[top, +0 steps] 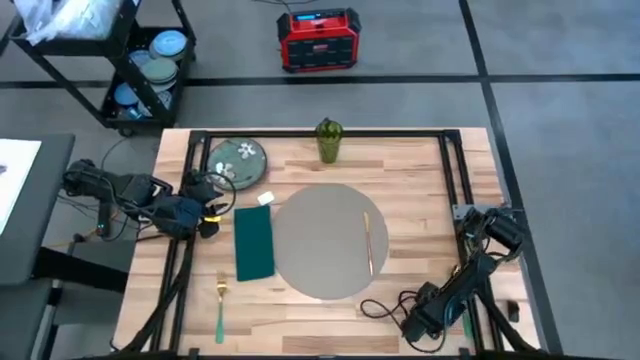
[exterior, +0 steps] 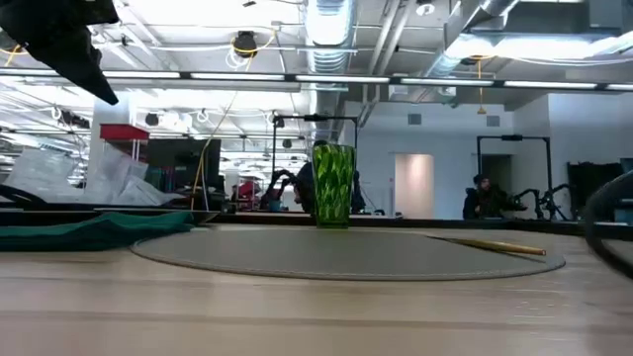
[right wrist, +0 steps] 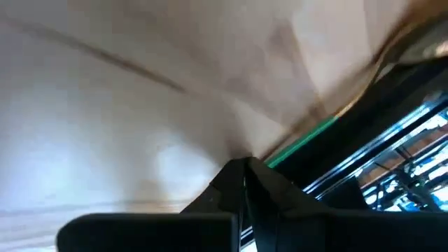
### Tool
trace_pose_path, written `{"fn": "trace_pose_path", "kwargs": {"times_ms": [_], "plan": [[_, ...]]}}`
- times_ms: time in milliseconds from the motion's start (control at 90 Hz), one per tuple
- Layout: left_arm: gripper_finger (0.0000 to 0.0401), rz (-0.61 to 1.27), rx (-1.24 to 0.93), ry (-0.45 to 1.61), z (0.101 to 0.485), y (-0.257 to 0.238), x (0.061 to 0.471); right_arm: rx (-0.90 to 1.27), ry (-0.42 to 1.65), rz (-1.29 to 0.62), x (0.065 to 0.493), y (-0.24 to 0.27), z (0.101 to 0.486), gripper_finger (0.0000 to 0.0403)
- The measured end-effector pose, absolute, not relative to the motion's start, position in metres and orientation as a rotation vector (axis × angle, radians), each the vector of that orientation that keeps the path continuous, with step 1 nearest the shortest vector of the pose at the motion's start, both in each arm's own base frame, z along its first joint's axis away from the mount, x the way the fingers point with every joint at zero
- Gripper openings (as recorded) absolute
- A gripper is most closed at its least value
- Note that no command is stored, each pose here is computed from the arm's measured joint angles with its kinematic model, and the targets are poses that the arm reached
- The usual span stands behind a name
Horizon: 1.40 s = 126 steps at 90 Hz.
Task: Set table place
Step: Put the green spoon to the right of the gold knife
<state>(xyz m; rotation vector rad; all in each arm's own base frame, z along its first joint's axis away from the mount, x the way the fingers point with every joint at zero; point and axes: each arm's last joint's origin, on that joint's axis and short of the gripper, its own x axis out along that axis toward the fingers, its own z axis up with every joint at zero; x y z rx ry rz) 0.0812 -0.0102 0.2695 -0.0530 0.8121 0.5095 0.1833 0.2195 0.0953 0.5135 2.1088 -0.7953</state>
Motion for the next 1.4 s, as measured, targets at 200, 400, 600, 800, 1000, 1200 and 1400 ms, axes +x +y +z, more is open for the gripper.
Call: {"fn": "trace_pose_path", "kwargs": {"times_ms": [200,400,600,800,1000,1200,1400], "plan": [[0.0123,0.510,-0.053,0.811,0.270,-0.010,0.081,0.375,2.104,-0.794,0.197,0.200,0.103,0.0000],[0.0123,0.512,-0.059,0.810,0.270,-0.010,0.081,0.163,2.126,-0.849,0.183,0.188,0.123,0.0000],[0.0123,0.530,-0.101,0.798,0.270,-0.010,0.081,0.160,2.190,-0.830,0.163,0.184,0.129,0.0000],[0.0123,0.533,-0.106,0.796,0.270,-0.010,0.081,0.179,2.226,-0.777,0.141,0.186,0.126,0.0000],[0.0123,0.558,-0.150,0.796,0.269,-0.010,0.080,0.224,2.123,-0.860,0.133,0.196,0.120,0.0001],[0.0123,0.565,-0.165,0.800,0.268,-0.010,0.079,0.223,2.086,-0.882,0.133,0.196,0.118,0.0000],[0.0123,0.569,-0.184,0.798,0.268,-0.010,0.079,0.287,2.001,-1.006,0.138,0.192,0.116,0.0000]]}}
